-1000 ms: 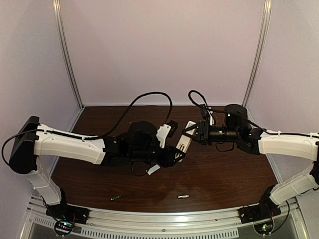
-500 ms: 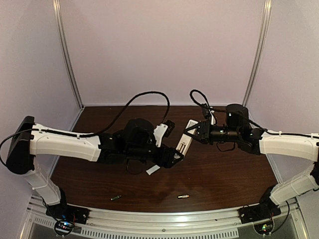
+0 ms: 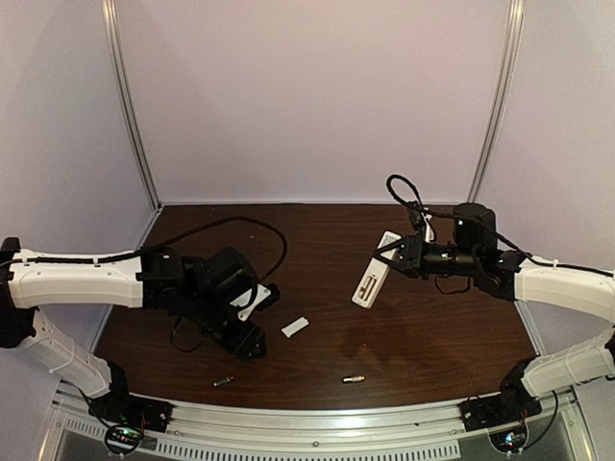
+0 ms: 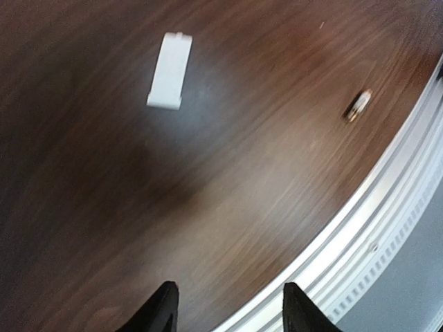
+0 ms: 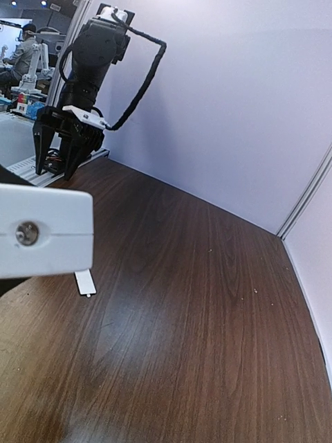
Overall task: Load the batteries into the remote control
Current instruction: Pick up the battery from the corner of the board.
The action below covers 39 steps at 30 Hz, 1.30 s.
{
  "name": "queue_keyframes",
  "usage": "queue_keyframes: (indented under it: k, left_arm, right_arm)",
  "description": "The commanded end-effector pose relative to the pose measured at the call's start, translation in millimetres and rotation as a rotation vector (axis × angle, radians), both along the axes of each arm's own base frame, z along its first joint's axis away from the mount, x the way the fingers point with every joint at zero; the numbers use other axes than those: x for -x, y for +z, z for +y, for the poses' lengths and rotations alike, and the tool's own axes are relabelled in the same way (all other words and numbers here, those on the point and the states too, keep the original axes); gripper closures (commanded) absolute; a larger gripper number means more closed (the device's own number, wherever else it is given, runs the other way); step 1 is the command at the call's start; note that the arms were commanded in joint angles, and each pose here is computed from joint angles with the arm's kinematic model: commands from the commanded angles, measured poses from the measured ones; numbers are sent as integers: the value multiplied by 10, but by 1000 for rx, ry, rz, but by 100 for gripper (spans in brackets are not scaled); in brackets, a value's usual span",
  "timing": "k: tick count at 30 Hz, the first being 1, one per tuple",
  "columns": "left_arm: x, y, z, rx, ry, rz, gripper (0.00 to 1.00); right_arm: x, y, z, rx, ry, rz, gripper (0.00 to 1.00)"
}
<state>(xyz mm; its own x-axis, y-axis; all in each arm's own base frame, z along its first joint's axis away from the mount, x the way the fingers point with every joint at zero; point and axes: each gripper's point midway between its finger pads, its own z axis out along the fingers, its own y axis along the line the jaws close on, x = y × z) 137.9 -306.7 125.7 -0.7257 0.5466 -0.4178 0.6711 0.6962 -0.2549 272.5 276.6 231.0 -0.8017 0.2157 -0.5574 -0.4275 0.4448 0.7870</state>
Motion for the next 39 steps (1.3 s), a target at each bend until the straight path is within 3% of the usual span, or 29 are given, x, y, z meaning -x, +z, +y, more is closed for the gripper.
queue_keyframes:
  k: [1,6,17,30,39]
  left_arm:
    - [351,-419,694,-323,31,180,49]
    - [364,-690,975,-492,16,185,57]
    - [367,-962,771,-427,-93,211,66]
    - [407,-1112,846,-484,-90,246,68]
    - [398,-1202,859,-491,-62,248,79]
  right_arm:
    - [54,-19,-26,-5,16,-10,100]
    - [73,-35,-21,-12,24,-9,100]
    - [104,-19,-28,-9,35,-11,100]
    - [93,-18,-23,-7,39,-5,100]
    - [97,-43,-19,-1,43,2,100]
